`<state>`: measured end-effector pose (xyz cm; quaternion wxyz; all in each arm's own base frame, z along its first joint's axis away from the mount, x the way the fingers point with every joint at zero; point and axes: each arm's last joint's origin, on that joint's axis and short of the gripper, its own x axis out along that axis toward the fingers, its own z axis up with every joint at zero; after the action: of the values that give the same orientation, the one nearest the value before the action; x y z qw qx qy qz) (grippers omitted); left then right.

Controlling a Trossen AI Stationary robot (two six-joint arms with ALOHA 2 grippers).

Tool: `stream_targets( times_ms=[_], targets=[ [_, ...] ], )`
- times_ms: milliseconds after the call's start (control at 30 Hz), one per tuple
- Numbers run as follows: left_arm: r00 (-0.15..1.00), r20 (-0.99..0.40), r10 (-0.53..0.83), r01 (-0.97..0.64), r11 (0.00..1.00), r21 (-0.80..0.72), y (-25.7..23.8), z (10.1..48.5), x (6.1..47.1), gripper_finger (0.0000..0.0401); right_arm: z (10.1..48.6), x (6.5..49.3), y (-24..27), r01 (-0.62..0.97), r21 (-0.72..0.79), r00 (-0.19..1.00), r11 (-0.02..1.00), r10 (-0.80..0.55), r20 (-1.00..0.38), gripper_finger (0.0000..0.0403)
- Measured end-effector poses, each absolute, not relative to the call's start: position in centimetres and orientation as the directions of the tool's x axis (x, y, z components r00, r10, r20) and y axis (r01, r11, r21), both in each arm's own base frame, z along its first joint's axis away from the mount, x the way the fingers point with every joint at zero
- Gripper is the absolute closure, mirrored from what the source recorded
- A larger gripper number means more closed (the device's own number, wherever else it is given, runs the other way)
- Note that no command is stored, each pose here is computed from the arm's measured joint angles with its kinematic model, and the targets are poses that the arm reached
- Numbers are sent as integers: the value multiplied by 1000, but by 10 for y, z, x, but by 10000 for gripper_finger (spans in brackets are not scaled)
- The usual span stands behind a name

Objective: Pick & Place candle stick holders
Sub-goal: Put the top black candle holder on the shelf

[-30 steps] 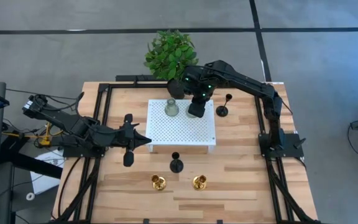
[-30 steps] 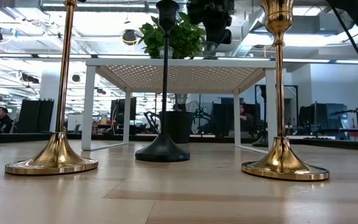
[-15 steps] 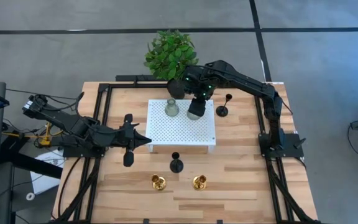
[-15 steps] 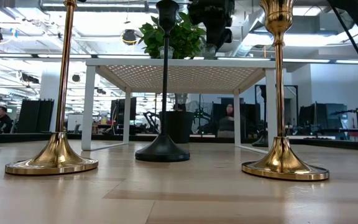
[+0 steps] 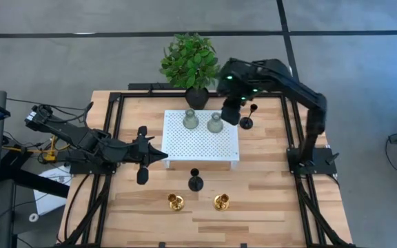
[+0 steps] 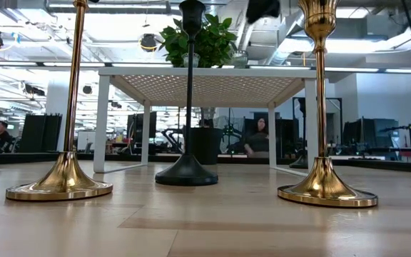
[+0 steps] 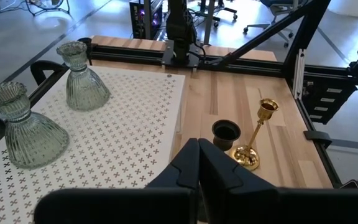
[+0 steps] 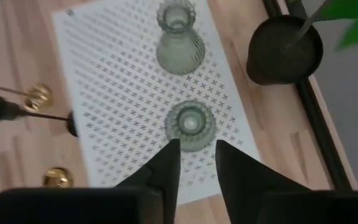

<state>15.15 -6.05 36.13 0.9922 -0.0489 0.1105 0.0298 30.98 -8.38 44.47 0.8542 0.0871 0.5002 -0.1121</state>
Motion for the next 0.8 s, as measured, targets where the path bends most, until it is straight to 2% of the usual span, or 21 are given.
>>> stream_targets(
  times_ms=[233,367,567,800],
  targets=[
    [974,-222,48,-70,993,-90,-61,361,152,398,482,267,-48,251,30,584,967,-127,-802,396],
    [974,-222,48,-70,993,-90,-61,361,152,398,496,249,-29,313,-8,615,950,-209,-761,392],
    [974,-223,48,-70,994,-90,-61,361,152,398,507,226,1,317,-28,663,948,-243,-708,401],
    [974,-223,48,-70,994,-90,-61,361,152,398,479,212,25,406,-109,585,907,-349,-732,402]
  ],
)
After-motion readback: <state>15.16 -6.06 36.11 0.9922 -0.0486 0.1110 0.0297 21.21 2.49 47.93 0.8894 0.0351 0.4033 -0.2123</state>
